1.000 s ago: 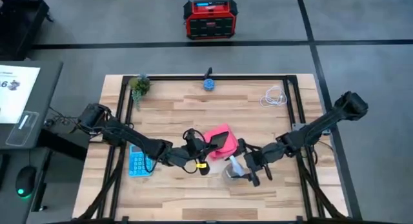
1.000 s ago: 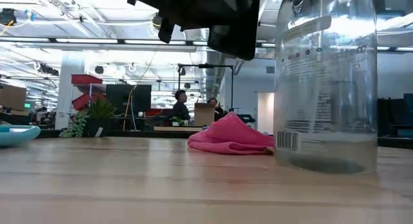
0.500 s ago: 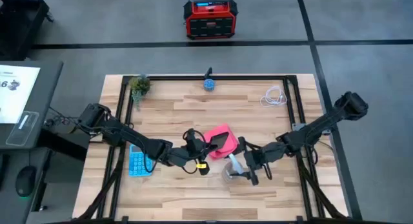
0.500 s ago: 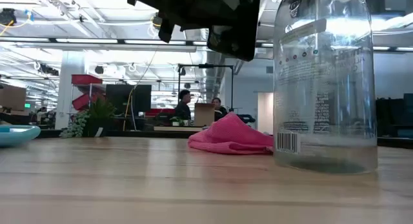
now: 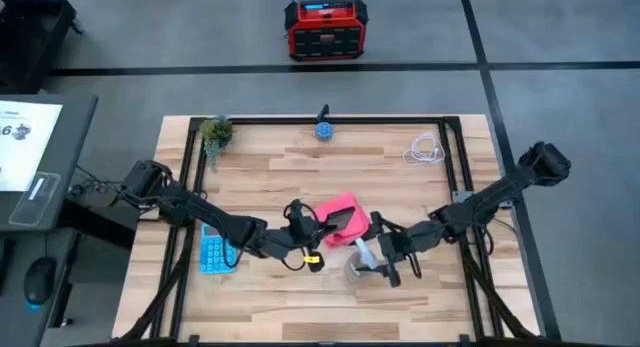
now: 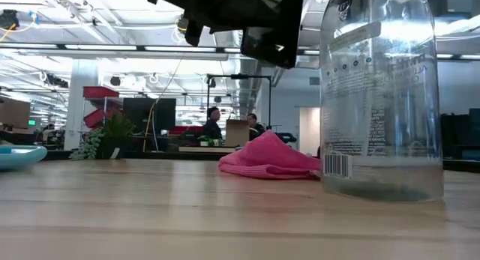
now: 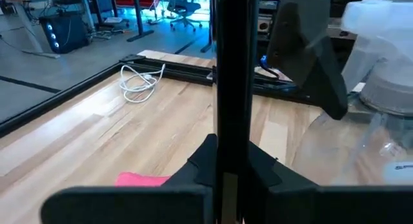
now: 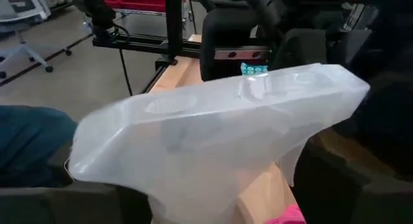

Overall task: Apply microfiber cloth
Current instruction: Spray the front of the black cellphone using transparent spray bottle

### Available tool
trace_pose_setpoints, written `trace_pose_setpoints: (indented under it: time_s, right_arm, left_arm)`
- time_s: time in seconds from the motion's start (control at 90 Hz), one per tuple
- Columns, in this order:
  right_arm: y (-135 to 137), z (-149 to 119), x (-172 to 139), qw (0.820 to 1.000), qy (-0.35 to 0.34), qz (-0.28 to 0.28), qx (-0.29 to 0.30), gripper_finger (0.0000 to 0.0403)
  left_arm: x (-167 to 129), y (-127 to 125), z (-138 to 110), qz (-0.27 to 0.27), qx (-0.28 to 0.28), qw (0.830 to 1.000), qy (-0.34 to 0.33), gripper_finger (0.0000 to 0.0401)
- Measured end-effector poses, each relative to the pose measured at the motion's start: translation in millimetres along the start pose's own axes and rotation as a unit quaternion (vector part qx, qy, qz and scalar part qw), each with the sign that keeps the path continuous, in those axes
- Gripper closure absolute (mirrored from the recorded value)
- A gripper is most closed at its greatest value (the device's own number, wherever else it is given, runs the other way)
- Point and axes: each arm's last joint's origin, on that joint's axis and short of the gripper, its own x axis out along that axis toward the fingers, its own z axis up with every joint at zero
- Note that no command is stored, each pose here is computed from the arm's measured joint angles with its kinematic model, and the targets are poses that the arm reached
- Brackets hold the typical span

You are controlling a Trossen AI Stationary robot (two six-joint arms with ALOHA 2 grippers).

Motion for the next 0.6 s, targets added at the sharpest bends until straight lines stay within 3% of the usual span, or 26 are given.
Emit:
trace_pose_setpoints:
  time_s: [0.167,0.411,0.5,0.6]
  right_arm:
    - [-1.1,-0.7,0.0,1.000,0.002,-0.018,0.007,0.0162]
    - [1.2,-3.1,0.7,0.999,0.011,-0.019,0.037,0.0261]
    - [0.9,-4.4,0.7,0.999,0.018,-0.021,0.042,0.0263]
    - [0.3,-4.0,-0.9,0.999,0.020,-0.024,0.037,0.0229]
  left_arm:
    - [-0.7,-0.8,-0.2,0.000,0.002,1.000,0.000,0.0390]
    - [-0.9,-1.0,-0.2,0.000,0.002,1.000,-0.001,0.0390]
    - [-0.9,-0.9,-0.5,0.000,0.003,1.000,0.000,0.0390]
    - [-0.9,-0.6,-2.0,0.002,0.006,1.000,0.007,0.0390]
